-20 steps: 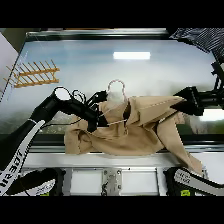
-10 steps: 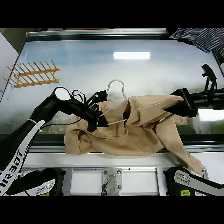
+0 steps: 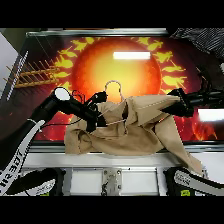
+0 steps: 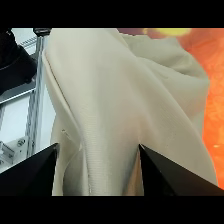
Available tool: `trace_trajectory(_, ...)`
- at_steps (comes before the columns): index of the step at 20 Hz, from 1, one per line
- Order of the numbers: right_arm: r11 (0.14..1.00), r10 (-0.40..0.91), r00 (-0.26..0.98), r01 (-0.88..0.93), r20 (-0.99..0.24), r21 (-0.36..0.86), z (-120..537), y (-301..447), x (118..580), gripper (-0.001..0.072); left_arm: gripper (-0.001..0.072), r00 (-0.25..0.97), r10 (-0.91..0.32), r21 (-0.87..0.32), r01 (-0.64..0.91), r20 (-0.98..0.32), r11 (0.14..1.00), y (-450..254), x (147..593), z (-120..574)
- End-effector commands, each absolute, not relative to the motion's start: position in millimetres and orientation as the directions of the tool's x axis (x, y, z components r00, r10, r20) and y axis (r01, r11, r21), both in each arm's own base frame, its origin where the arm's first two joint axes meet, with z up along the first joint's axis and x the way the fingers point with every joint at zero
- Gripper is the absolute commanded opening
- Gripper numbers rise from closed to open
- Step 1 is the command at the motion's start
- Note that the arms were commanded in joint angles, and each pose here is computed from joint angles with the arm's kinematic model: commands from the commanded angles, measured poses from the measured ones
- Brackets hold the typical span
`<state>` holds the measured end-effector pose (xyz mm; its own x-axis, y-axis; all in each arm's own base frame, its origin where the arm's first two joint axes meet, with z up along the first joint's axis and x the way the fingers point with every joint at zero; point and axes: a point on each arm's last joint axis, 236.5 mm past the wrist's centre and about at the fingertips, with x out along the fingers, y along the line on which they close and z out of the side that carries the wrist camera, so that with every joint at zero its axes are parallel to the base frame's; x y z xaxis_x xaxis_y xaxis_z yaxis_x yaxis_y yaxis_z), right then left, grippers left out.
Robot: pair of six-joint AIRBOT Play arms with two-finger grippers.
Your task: Fold the clothes and pants, and hang the long-sleeved shirts on hangers.
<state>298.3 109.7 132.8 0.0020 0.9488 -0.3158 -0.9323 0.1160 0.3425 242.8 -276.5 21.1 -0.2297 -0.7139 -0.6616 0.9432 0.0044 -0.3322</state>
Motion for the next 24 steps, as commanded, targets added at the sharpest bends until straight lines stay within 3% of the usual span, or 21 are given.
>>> trace_trajectory(1,0.114,0.949,-0.001,-0.932,-0.316,0.345,132.2,109.8,297.8,0.0551,0.0020,-0.226,-0.721,-0.333,0.943,-0.655,0.006,-278.3,243.7,22.9)
trace_trajectory(15,0.114,0.950,0.000,-0.932,-0.313,0.344,133.0,110.3,298.2,0.0546,0.0020,-0.226,-0.721,-0.333,0.943,-0.655,0.006,-278.4,243.7,22.9)
trace_trajectory(16,0.113,0.950,0.000,-0.932,-0.313,0.344,132.9,110.3,298.0,0.0450,0.0020,-0.226,-0.721,-0.333,0.943,-0.655,0.006,-278.4,243.7,22.9)
trace_trajectory(18,0.114,0.950,0.000,-0.932,-0.313,0.344,133.0,110.3,298.2,0.0024,0.0020,-0.226,-0.721,-0.333,0.943,-0.655,0.006,-278.4,243.7,22.9)
trace_trajectory(24,0.115,0.950,0.000,-0.931,-0.313,0.348,133.0,110.3,298.2,0.0034,0.0020,-0.225,-0.721,-0.332,0.943,-0.655,0.007,-278.4,243.9,22.8)
